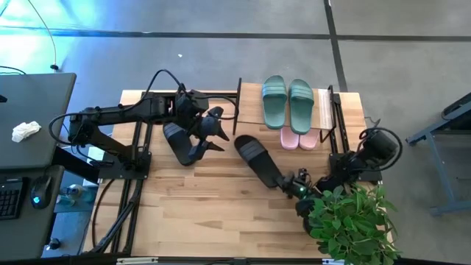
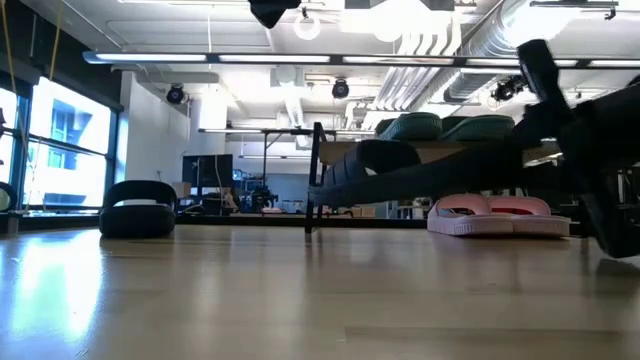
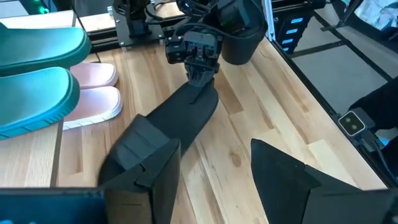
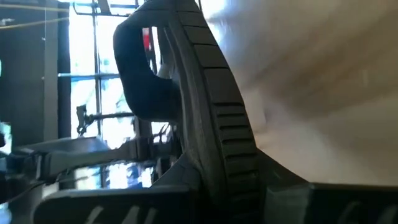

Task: Pick and place slides into the shelf
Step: Put the bottom black slides under the shelf

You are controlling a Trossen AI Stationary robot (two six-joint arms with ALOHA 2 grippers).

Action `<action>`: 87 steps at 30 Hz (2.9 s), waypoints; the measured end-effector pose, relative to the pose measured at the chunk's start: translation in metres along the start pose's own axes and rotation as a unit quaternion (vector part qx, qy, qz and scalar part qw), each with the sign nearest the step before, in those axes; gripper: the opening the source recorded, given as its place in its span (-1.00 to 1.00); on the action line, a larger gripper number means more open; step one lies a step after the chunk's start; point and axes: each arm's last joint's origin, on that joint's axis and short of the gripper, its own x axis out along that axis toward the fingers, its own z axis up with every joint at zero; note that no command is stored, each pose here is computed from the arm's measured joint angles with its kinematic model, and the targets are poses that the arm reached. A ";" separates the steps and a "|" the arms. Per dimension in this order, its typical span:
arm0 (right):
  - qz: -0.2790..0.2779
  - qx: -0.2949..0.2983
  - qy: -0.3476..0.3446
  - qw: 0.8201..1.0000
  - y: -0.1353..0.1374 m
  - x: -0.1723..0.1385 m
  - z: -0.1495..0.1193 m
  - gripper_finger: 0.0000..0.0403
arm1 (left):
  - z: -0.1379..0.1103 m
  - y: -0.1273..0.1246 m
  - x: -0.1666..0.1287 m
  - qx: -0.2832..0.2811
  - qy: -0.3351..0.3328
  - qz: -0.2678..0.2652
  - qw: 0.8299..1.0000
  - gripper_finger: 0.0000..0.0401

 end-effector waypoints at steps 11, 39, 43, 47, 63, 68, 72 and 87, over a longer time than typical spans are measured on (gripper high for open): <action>0.009 -0.022 -0.093 0.995 0.018 0.031 0.003 -0.82 | 0.000 0.000 0.000 0.000 -0.001 -0.005 1.000 -0.12; -0.051 0.021 -0.111 0.992 0.040 0.074 0.013 -0.82 | -0.046 -0.032 0.095 0.169 0.197 0.142 0.955 -0.12; -0.043 0.043 -0.101 0.993 0.043 0.074 0.011 -0.82 | -0.049 -0.045 0.128 0.219 0.207 0.173 0.938 -0.12; -0.040 0.057 -0.093 0.993 0.044 0.075 0.009 -0.82 | -0.053 -0.061 0.165 0.263 0.189 0.172 0.930 -0.12; -0.033 0.072 -0.084 0.993 0.047 0.075 0.007 -0.82 | -0.067 -0.079 0.221 0.329 0.186 0.288 0.880 -0.12; -0.030 0.077 -0.082 0.993 0.047 0.075 0.007 -0.82 | -0.070 -0.080 0.229 0.332 0.179 0.275 0.885 -0.12; -0.032 0.077 -0.079 0.993 0.047 0.076 0.007 -0.82 | -0.076 -0.079 0.235 0.334 0.191 0.296 0.874 -0.12; -0.024 0.090 -0.077 0.993 0.049 0.076 0.006 -0.83 | -0.073 -0.076 0.242 0.318 0.172 0.359 0.860 -0.12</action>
